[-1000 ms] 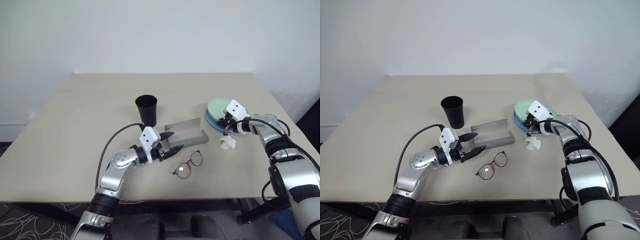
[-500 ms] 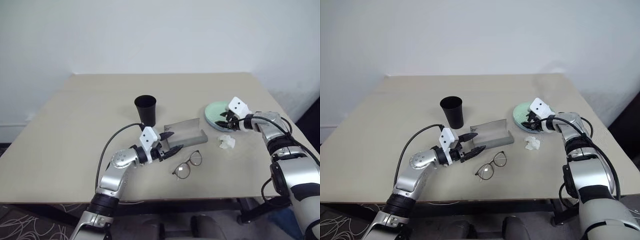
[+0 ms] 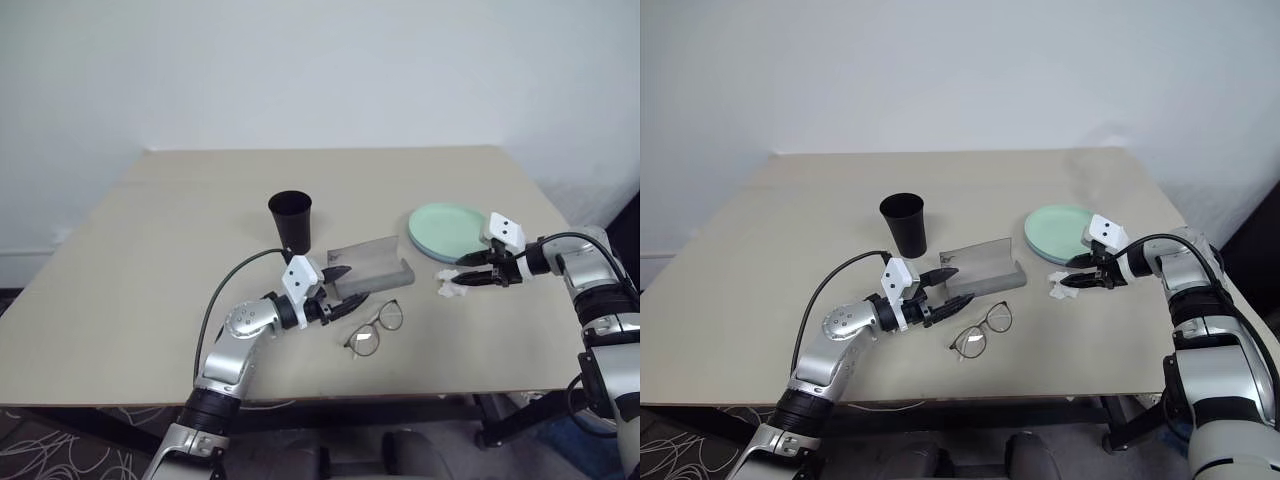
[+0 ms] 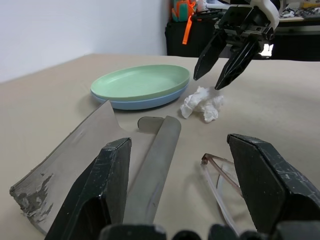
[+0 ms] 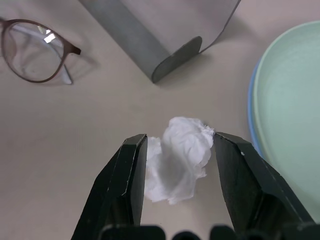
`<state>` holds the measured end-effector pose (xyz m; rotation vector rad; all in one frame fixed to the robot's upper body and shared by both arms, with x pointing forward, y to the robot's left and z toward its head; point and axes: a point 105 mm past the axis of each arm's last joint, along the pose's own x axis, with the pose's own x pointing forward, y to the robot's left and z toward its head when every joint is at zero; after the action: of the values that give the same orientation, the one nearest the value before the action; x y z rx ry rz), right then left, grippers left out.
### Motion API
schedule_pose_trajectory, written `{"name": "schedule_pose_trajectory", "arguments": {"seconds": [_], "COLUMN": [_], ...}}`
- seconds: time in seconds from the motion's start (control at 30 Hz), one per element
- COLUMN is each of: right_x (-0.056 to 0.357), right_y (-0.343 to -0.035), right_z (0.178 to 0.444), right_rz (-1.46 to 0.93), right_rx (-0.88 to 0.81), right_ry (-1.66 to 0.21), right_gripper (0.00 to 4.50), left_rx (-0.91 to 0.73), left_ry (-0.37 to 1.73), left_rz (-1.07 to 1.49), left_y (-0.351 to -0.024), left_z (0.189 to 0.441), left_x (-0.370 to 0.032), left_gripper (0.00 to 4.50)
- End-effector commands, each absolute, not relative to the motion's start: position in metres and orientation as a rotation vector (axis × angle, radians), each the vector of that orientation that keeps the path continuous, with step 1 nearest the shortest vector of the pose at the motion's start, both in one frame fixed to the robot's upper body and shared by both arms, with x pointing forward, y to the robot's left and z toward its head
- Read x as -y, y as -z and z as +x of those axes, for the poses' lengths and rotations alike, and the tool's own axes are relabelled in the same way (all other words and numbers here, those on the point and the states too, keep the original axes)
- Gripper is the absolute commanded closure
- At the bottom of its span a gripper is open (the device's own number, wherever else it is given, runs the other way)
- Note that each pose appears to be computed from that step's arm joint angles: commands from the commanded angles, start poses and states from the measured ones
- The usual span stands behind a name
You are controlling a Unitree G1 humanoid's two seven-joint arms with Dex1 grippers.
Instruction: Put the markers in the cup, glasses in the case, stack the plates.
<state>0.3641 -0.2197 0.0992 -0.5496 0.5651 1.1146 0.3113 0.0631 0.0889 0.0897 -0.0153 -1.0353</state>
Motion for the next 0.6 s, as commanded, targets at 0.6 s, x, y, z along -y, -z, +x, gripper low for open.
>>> {"name": "schedule_pose_trajectory", "arguments": {"seconds": [0.6], "right_x": [0.223], "right_y": [-0.085], "right_z": [0.381], "right_rz": [-0.655], "right_rx": [-0.585], "right_ry": [-0.96], "right_gripper": [3.85], "left_rx": [0.069], "left_ry": [1.036], "left_rz": [0.108], "left_y": [-0.101], "left_z": [0.313], "left_x": [-0.063], "left_gripper": [1.26]}}
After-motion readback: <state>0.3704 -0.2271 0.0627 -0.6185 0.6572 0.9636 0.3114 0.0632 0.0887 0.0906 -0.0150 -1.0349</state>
